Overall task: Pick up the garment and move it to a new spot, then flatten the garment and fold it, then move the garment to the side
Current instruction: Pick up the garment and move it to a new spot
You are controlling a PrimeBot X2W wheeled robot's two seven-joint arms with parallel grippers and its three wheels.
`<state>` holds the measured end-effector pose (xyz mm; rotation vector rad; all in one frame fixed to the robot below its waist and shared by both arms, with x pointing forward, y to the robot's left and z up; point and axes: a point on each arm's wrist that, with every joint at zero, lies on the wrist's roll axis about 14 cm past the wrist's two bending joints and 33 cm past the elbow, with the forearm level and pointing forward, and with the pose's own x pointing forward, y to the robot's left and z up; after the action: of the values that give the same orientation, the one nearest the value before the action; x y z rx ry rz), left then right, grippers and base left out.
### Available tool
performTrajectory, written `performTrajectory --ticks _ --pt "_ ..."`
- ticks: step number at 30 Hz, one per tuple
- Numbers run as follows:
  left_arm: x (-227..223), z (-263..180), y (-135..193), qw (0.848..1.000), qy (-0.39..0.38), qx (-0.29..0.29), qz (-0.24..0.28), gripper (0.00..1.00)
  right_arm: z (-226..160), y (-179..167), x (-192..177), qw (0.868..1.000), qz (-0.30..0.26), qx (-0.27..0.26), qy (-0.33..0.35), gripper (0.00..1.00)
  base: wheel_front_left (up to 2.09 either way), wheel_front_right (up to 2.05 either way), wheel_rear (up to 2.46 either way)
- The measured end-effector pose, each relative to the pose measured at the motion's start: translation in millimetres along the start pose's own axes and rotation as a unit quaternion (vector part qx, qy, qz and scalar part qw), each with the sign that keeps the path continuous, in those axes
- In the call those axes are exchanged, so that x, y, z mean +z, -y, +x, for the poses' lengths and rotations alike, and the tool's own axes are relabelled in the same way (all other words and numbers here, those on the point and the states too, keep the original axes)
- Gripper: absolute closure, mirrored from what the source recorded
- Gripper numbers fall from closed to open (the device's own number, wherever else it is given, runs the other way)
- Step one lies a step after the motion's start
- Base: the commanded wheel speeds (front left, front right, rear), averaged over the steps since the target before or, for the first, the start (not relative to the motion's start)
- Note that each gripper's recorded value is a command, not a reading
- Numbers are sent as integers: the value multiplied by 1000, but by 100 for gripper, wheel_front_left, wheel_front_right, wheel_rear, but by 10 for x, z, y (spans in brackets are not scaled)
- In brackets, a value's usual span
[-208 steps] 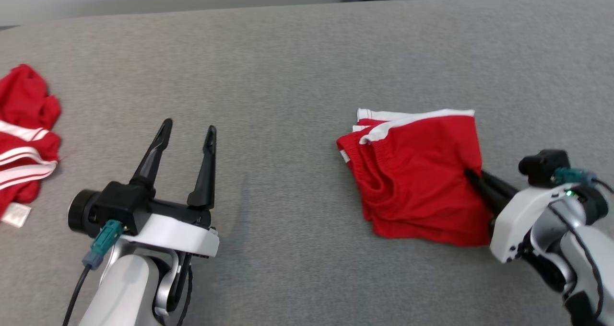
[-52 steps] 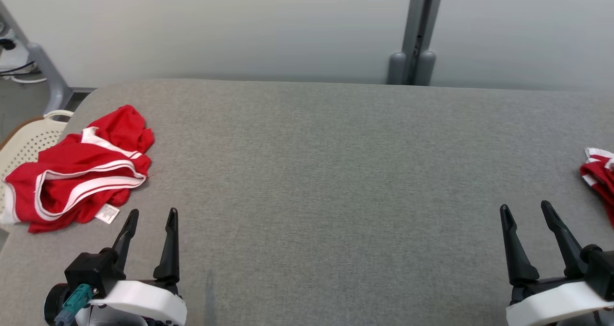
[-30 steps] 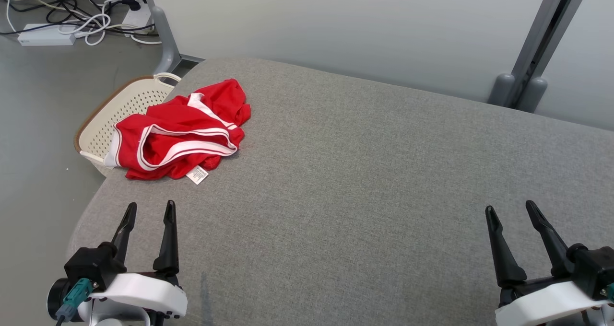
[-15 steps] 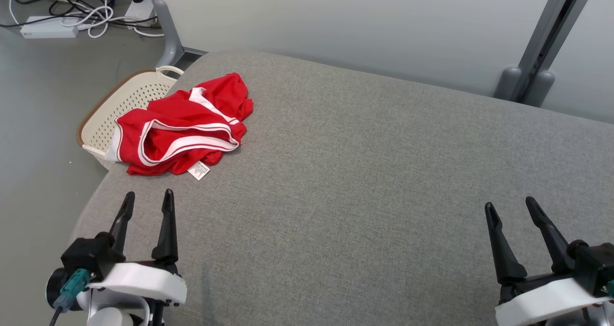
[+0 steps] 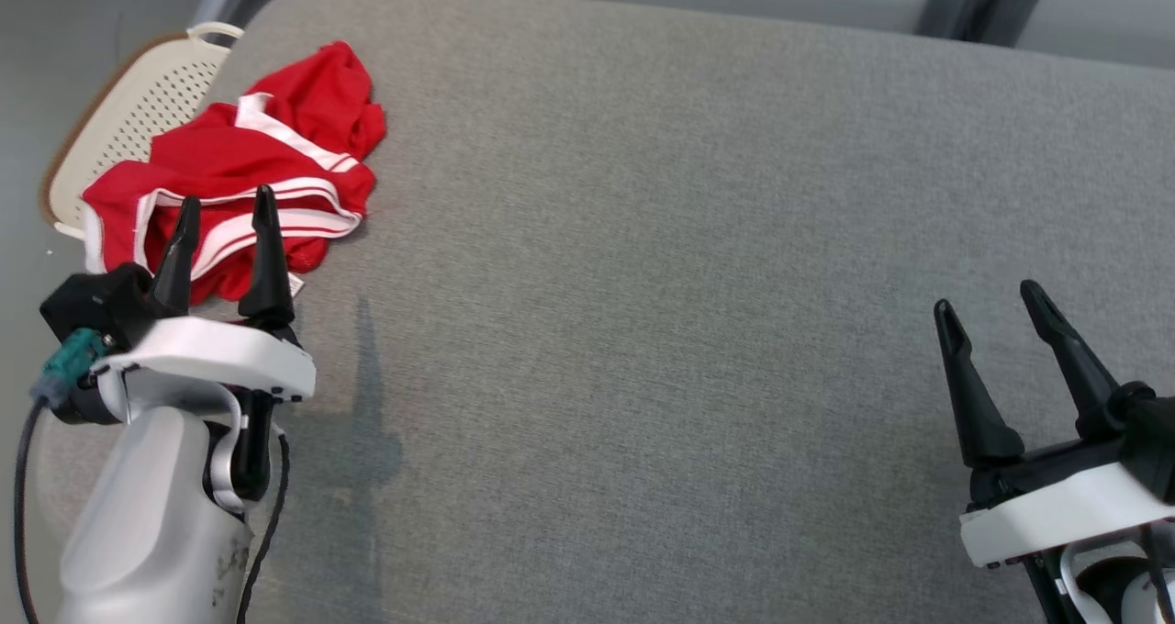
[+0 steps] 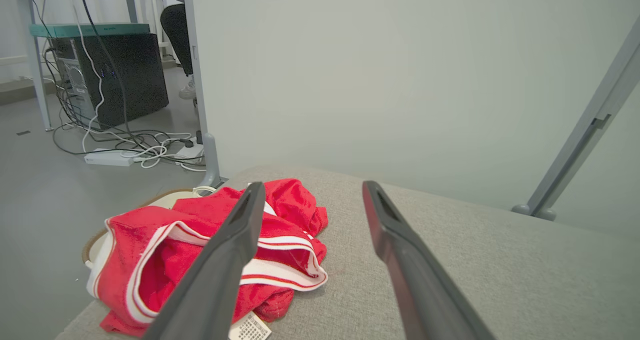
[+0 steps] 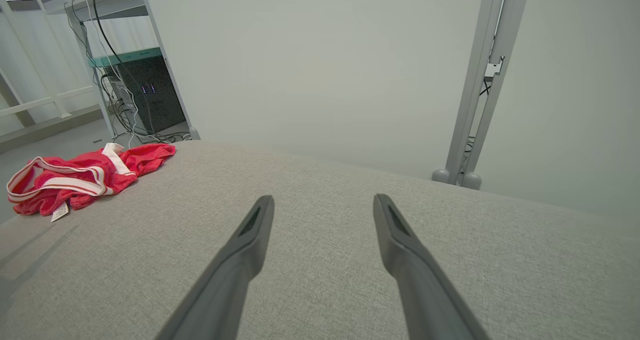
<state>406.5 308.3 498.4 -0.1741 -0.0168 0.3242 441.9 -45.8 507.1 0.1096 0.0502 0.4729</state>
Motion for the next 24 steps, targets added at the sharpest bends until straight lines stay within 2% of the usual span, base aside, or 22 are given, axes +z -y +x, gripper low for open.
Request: performTrajectory --ticks 7,15,19,20,21,22,24 --pt "-687 472 -25 994 -111 14 -7 0 53 375 -220 999 1 -38 -21 0 0 0 0" --pt "-1518 604 -97 966 -253 50 -12 0 81 643 -532 997 7 -64 -53 0 0 0 0" --pt "-1624 679 -95 961 -271 53 -16 0 111 675 -583 996 10 -65 -56 0 0 0 0" --pt "-1639 696 -89 960 -274 53 -20 17 114 683 -591 996 10 -66 -56 0 0 0 0" --pt "-1646 714 -96 960 -275 53 -19 66 118 691 -596 996 11 -67 -56 0 0 0 0" --pt "-1641 736 -120 960 -275 54 -16 100 114 697 -609 996 13 -67 -58 0 0 0 0" --pt "-1633 761 -125 961 -271 54 -12 100 99 714 -635 996 14 -70 -61 0 0 0 0"
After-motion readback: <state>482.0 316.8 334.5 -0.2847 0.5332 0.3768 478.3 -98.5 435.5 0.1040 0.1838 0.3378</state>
